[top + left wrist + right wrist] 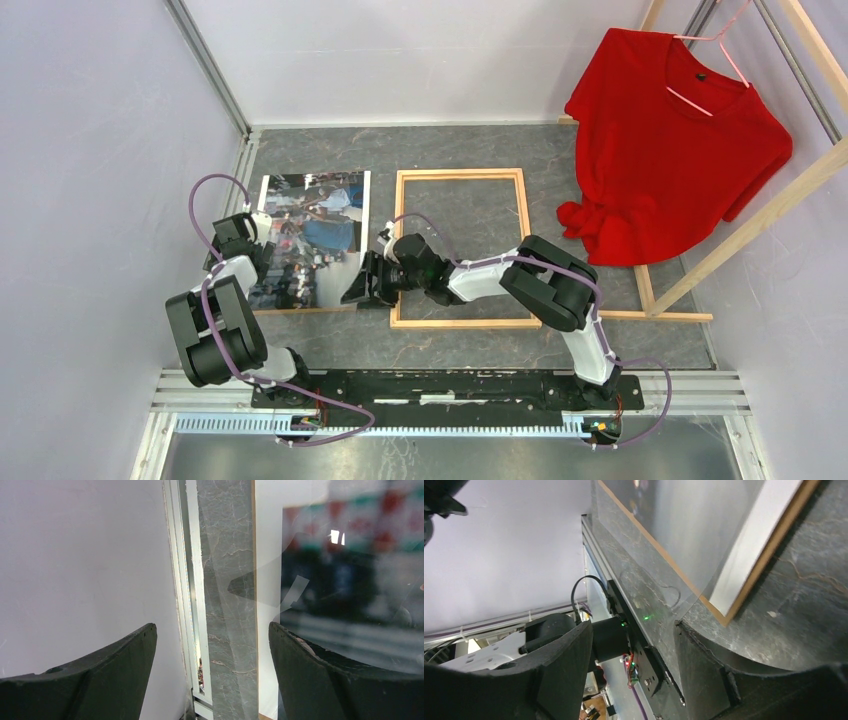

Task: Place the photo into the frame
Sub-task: Pick up the photo frame item at the center of the board.

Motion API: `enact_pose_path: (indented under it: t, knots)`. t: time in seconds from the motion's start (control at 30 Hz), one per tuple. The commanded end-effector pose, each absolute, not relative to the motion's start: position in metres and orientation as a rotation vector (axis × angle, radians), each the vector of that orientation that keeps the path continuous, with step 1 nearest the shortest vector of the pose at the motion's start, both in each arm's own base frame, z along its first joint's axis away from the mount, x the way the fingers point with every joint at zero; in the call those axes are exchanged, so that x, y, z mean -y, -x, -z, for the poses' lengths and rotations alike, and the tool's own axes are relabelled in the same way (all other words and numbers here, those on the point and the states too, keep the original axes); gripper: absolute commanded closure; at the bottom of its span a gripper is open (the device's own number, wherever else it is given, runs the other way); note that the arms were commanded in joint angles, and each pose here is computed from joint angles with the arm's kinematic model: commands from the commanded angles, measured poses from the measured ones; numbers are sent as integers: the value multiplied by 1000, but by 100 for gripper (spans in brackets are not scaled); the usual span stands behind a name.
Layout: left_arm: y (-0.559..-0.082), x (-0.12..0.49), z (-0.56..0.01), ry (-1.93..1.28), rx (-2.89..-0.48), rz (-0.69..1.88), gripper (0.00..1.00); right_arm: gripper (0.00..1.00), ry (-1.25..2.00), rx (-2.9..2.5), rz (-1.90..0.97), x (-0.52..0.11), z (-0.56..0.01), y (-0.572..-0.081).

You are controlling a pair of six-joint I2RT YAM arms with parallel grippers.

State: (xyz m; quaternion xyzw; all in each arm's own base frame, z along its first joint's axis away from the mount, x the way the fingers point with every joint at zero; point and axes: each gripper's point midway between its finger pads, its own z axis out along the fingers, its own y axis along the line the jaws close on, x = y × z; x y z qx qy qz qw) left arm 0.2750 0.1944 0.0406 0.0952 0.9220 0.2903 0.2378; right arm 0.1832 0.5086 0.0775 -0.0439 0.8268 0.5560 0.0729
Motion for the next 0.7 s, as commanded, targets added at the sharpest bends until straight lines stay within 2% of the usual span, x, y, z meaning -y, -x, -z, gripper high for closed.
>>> enact_pose_path:
  t: [0.0,0.4,0.67]
  knots:
    - [-229,-158,16,-397,-2762,-549,10,34,96,-2514,-1626,-505,-67,-178]
    - [-230,-158,14,-402,-2764,-546,11,36,51,-2570,-1552,-502,-49,-178]
    - [-231,-158,13,-408,-2766,-543,11,36,74,-2679,-1382,-489,-24,-173]
